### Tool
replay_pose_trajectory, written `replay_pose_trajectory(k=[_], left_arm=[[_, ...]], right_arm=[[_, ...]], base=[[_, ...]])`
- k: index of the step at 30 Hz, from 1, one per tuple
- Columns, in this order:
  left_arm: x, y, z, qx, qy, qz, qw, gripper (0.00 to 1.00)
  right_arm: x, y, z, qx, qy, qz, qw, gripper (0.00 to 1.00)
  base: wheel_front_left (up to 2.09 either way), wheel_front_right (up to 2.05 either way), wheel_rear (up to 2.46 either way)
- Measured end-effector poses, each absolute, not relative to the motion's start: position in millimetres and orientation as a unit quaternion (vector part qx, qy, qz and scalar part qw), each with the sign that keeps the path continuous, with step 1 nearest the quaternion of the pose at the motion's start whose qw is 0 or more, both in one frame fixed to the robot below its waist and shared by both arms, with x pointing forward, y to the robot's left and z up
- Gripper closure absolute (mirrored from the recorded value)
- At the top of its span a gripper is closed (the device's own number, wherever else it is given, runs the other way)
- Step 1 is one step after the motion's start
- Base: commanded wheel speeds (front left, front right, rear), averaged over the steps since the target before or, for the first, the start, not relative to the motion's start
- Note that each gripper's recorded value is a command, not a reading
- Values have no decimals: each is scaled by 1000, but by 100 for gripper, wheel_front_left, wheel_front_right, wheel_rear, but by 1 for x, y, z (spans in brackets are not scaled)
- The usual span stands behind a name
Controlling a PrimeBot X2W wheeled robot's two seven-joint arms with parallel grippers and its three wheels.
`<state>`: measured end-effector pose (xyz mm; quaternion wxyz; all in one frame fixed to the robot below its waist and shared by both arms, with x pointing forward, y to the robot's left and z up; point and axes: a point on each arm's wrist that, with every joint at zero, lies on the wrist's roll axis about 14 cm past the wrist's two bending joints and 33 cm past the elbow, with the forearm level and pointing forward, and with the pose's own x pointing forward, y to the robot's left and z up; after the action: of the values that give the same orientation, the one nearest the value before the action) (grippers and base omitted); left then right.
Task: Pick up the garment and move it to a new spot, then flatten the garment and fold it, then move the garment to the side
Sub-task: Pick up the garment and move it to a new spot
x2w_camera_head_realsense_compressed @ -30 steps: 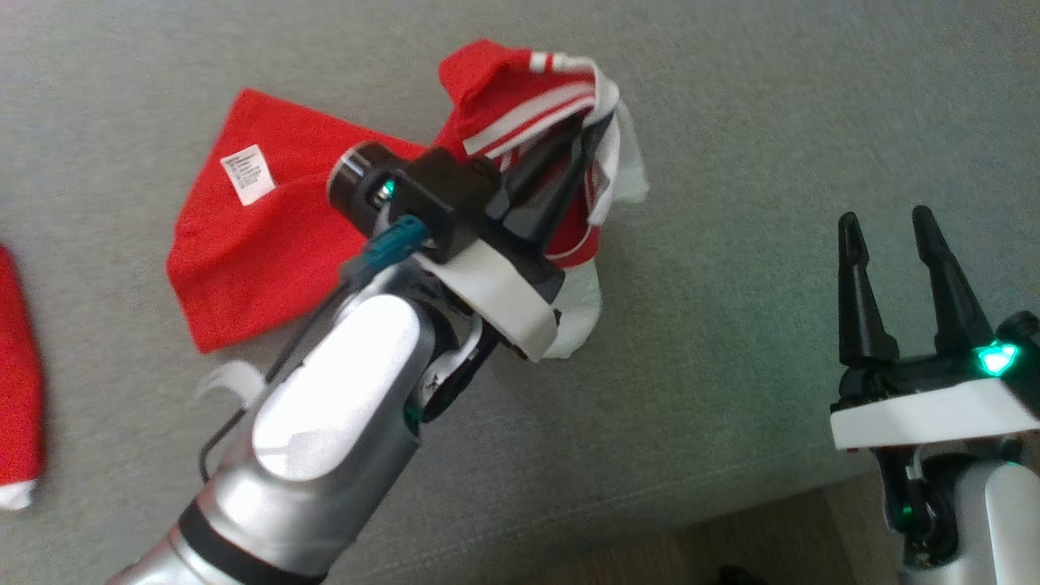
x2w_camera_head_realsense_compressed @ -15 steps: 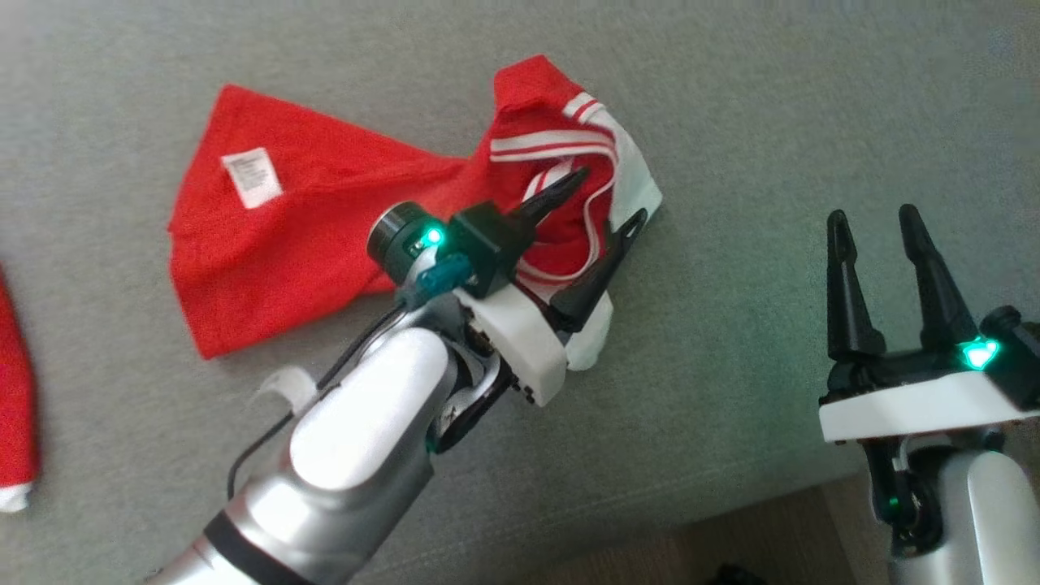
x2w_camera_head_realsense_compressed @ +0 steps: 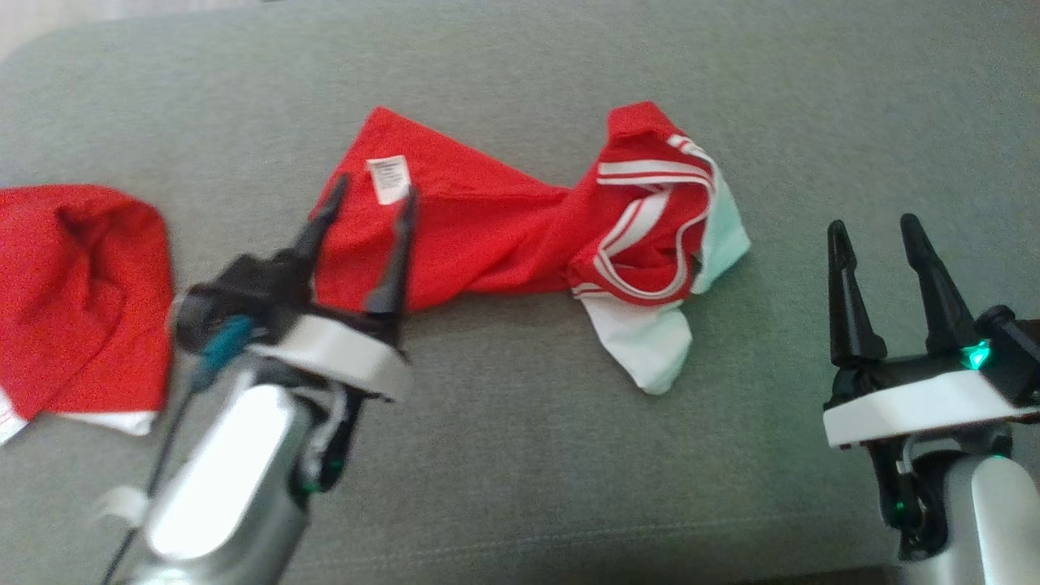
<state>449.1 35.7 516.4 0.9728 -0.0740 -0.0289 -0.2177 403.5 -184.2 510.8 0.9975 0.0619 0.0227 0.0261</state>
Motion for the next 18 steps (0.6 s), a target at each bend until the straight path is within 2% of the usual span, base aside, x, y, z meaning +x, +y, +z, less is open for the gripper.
replay_pose_trajectory(k=[4, 8, 18], left_arm=[[449, 96, 521, -49, -40, -135, 989, 0], [437, 137, 516, -38, -32, -88, 995, 0], [405, 159, 509, -36, -16, -86, 996, 0]], right_arm=[[407, -170, 515, 60, 20, 48, 997, 0], [404, -160, 514, 58, 27, 61, 996, 0], [388, -158, 514, 46, 37, 66, 996, 0]], base=[[0, 0, 0], [0, 0, 0], [0, 0, 0]])
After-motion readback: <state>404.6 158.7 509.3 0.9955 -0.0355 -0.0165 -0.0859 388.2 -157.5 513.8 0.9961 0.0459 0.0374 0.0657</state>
